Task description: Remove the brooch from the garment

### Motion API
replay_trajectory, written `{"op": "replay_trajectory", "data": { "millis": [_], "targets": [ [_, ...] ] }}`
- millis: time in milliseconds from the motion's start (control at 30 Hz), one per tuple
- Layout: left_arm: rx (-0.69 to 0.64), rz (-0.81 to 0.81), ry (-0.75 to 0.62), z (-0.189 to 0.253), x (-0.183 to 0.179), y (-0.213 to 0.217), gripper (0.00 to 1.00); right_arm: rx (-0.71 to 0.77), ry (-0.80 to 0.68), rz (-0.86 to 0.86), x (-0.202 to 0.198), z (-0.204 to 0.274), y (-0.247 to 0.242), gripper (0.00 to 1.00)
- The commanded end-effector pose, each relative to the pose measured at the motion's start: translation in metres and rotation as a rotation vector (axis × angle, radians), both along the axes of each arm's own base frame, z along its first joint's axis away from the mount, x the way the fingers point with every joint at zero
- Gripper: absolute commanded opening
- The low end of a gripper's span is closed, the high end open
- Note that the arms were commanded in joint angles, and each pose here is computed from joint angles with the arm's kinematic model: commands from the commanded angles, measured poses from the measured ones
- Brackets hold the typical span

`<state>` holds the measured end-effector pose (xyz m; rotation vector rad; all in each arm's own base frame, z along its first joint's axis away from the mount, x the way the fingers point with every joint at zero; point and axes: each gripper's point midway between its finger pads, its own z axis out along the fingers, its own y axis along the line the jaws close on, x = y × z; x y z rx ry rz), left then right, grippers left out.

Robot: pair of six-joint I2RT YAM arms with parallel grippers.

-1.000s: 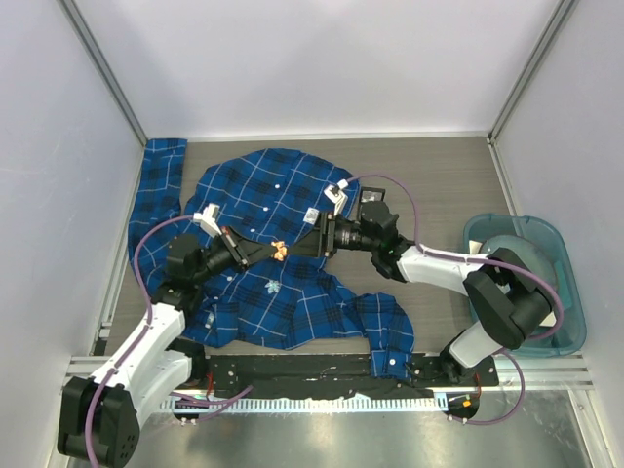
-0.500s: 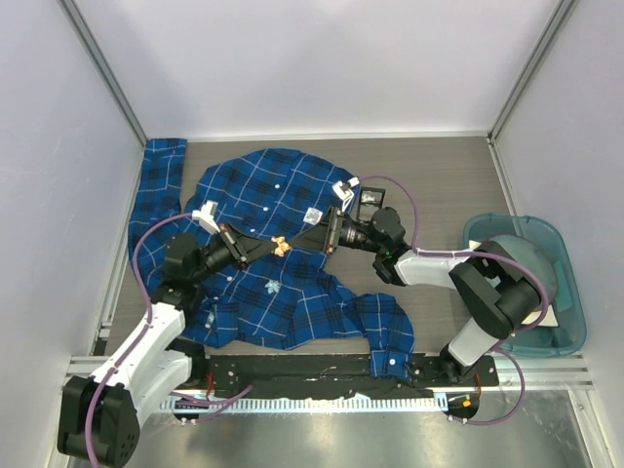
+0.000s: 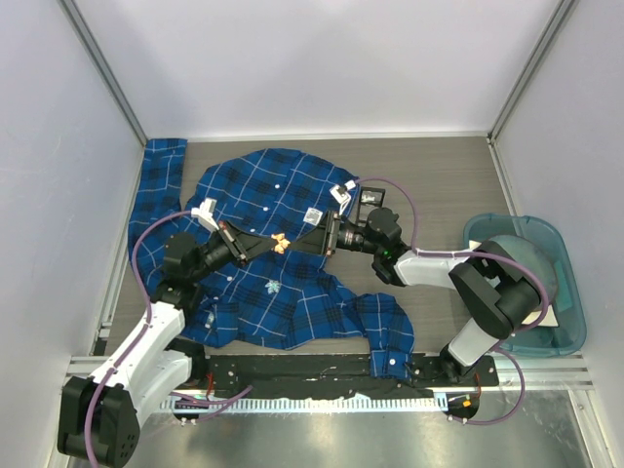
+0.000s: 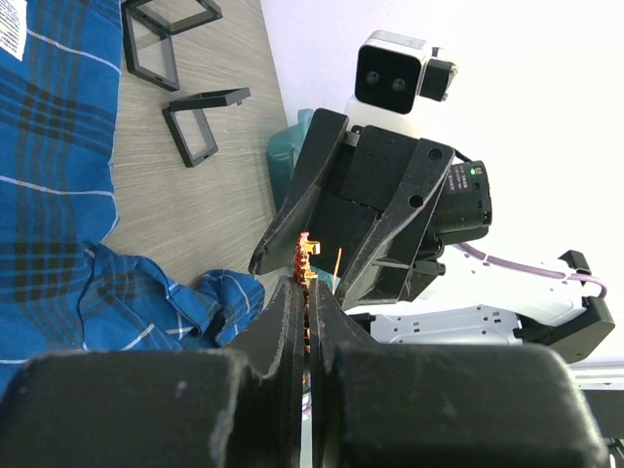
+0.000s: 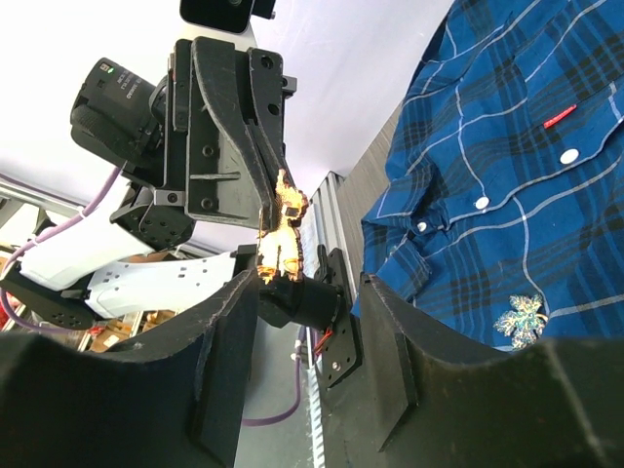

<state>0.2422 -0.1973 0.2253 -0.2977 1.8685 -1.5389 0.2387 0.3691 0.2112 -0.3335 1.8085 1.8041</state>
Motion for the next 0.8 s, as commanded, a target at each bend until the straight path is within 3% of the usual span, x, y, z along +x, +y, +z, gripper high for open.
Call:
{"op": "replay_trajectory", "data": {
  "millis": [0,500,767],
  "targets": [
    [-0.029,-0.024,-0.091,0.028,-0.001,-0.003,0.0,0.094,-0.092,0.012,-0.001,0.038,0.004,0.51],
    [-0.034,-0.032,-0.085,0.025,-0.002,-0.004,0.0,0.127,-0.089,0.029,0.0,0.045,0.014,0.46],
    [-0.034,-0.033,-0.086,0.026,-0.002,-0.004,0.0,0.124,-0.084,0.034,-0.001,0.042,0.015,0.38]
  ]
}}
